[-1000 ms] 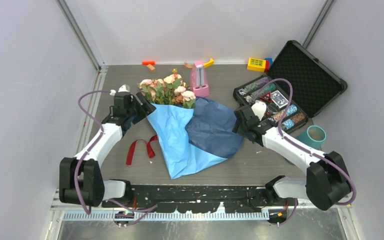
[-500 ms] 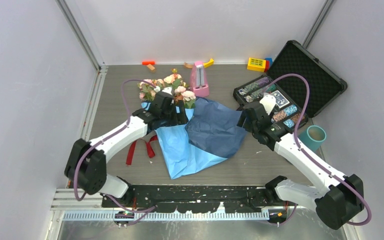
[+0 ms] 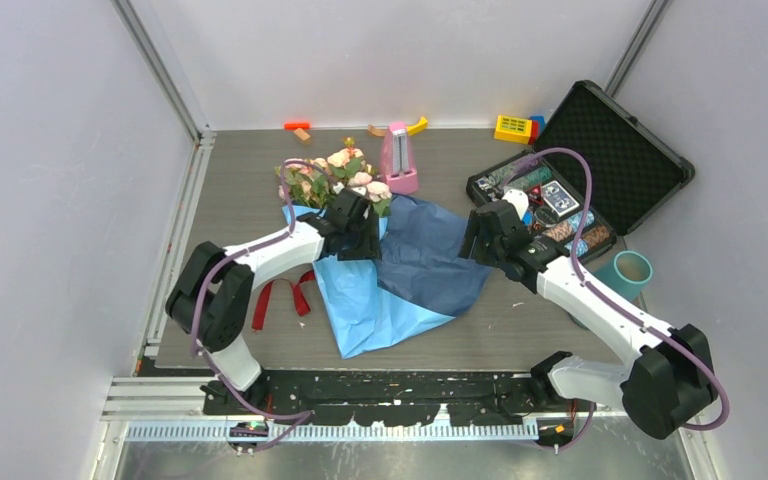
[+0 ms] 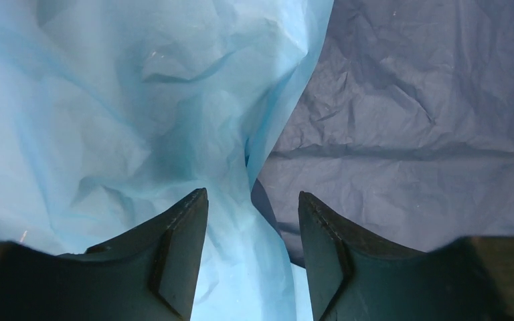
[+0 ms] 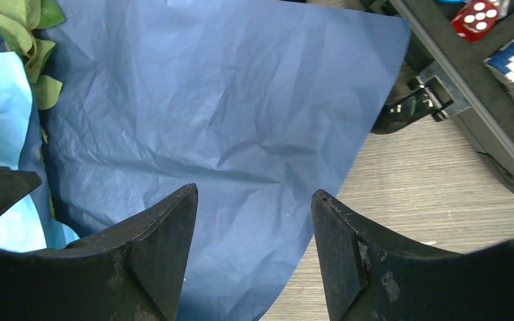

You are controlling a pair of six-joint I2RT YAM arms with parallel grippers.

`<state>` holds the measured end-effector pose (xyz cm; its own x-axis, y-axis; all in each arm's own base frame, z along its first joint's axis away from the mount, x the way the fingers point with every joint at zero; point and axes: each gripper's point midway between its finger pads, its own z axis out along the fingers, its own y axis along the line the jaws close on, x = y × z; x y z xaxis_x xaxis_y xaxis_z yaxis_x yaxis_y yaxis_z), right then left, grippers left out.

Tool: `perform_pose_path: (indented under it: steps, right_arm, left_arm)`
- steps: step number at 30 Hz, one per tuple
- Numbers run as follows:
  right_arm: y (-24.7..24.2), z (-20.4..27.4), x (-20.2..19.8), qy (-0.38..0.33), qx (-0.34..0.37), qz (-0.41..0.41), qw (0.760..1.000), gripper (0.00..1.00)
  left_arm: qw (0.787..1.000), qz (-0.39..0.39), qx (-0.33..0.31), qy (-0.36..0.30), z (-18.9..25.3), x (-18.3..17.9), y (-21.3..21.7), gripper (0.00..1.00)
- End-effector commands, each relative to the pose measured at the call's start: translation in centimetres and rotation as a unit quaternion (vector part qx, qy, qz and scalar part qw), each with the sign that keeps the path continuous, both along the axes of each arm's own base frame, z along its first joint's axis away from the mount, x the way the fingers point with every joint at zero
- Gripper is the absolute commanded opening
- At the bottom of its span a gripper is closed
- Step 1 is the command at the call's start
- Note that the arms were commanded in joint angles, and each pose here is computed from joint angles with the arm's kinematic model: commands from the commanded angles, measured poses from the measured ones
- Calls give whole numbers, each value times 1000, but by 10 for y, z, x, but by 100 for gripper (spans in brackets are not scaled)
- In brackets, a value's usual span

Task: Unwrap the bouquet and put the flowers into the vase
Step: Unfold the wrapping paper at the center of the board.

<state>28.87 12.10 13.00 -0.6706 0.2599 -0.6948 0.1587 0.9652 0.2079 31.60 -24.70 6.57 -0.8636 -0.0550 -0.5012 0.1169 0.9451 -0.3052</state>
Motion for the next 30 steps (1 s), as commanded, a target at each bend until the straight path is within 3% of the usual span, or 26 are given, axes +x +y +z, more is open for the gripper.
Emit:
perform_pose_path:
  steps: [1, 7, 9, 11, 14, 30]
  right_arm:
    - [17, 10, 10, -19, 35, 23, 999, 68]
    - [22, 0, 12, -11, 36, 30, 999, 68]
    - [25, -1, 14, -7, 36, 36, 999, 68]
    - [27, -1, 16, -3, 36, 40, 999, 67]
    - [29, 0, 17, -5, 38, 42, 998, 67]
    - [42, -8, 16, 12, 65, 51, 996, 67]
  left_arm:
    - [1000, -10, -17, -12, 6, 10, -16, 54]
    - [1000, -22, -10, -4, -4, 11, -29, 51]
    - [1000, -22, -9, -1, -8, 12, -30, 39]
    - [1000, -23, -8, 0, -10, 13, -31, 16]
    - [999, -31, -20, -2, -8, 12, -35, 0]
    - [998, -11, -16, -53, 33, 13, -17, 0]
